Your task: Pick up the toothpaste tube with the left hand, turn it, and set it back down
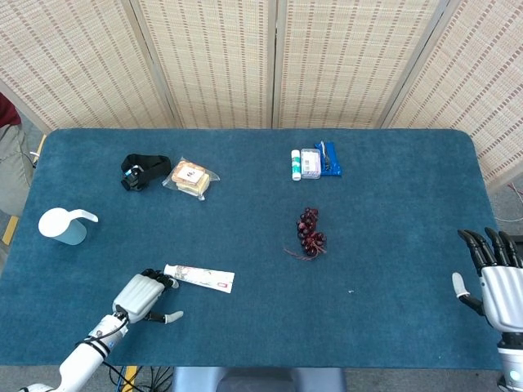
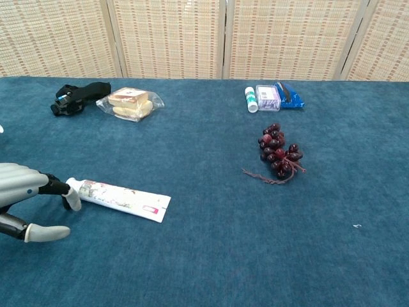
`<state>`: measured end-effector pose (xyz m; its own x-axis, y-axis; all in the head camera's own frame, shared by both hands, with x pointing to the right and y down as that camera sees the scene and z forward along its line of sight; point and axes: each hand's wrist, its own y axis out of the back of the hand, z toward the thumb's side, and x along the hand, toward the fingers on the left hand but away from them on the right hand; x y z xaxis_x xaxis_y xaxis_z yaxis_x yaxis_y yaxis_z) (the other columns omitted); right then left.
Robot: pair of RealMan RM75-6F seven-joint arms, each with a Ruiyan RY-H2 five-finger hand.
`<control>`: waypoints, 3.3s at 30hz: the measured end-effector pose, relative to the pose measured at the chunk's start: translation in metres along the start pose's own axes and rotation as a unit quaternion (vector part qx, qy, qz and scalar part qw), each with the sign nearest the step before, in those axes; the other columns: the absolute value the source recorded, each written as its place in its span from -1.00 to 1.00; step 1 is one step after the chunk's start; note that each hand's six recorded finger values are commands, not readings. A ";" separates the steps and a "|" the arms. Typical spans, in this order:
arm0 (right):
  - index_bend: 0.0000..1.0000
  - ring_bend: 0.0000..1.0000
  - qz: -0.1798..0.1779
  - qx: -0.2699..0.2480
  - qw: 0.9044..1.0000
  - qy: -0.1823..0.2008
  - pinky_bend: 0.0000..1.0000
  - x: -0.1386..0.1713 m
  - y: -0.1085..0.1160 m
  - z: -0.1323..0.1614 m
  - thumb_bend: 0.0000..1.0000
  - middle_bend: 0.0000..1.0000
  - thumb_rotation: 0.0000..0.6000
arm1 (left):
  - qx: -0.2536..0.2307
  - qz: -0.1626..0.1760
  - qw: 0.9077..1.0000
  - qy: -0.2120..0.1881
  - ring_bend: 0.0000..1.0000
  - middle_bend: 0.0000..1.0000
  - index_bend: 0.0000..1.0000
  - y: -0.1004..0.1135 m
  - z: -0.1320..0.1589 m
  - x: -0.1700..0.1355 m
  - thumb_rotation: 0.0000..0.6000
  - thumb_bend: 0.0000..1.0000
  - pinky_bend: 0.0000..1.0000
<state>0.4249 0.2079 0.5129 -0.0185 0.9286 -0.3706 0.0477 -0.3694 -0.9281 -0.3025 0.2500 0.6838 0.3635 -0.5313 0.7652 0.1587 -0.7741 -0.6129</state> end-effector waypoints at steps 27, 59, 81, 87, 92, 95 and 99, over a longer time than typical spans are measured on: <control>-0.70 -1.00 0.006 -0.002 1.000 -0.005 -1.00 0.003 -0.004 -0.004 -0.30 -0.62 1.00 | 0.002 0.081 0.996 -0.042 -0.82 -0.66 -0.61 0.053 0.028 0.042 -0.41 -0.72 -0.67; -0.70 -1.00 0.012 -0.015 1.000 -0.013 -1.00 0.014 -0.002 -0.011 -0.30 -0.62 1.00 | 0.131 0.044 0.987 -0.079 -0.97 -0.83 -0.32 0.028 0.066 0.072 -0.75 -0.72 -0.73; -0.70 -1.00 0.011 -0.015 1.000 -0.005 -1.00 0.014 -0.002 -0.005 -0.30 -0.62 1.00 | 0.199 0.004 0.979 -0.048 -0.97 -0.83 -0.22 0.018 0.024 0.020 -0.75 -0.72 -0.73; -0.70 -1.00 0.009 -0.015 1.000 -0.004 -1.00 0.014 -0.001 -0.003 -0.30 -0.62 1.00 | 0.212 -0.004 0.977 -0.020 -0.97 -0.83 -0.22 0.020 0.003 0.017 -0.74 -0.72 -0.73; -0.70 -1.00 0.009 -0.015 1.000 -0.004 -1.00 0.014 -0.001 -0.001 -0.30 -0.62 1.00 | 0.217 -0.007 0.976 -0.005 -1.00 -0.87 -0.22 0.020 -0.007 0.018 -0.76 -0.72 -0.73; -0.70 -1.00 0.009 -0.014 1.000 -0.004 -1.00 0.014 -0.001 -0.001 -0.30 -0.62 1.00 | 0.214 -0.002 0.977 -0.003 -1.00 -0.88 -0.22 0.023 -0.006 0.014 -0.72 -0.72 -0.73; -0.70 -1.00 0.011 -0.013 1.000 -0.003 -1.00 0.013 -0.002 0.000 -0.30 -0.62 1.00 | 0.208 0.023 0.978 -0.003 -1.00 -0.88 -0.31 0.031 -0.001 0.007 -0.74 -0.72 -0.73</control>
<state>0.4250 0.2205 0.5096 -0.0236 0.9202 -0.3907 0.0743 -0.3881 -0.9186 -0.2960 0.2222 0.6702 0.3841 -0.5588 0.7350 0.5009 -0.5426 -0.6743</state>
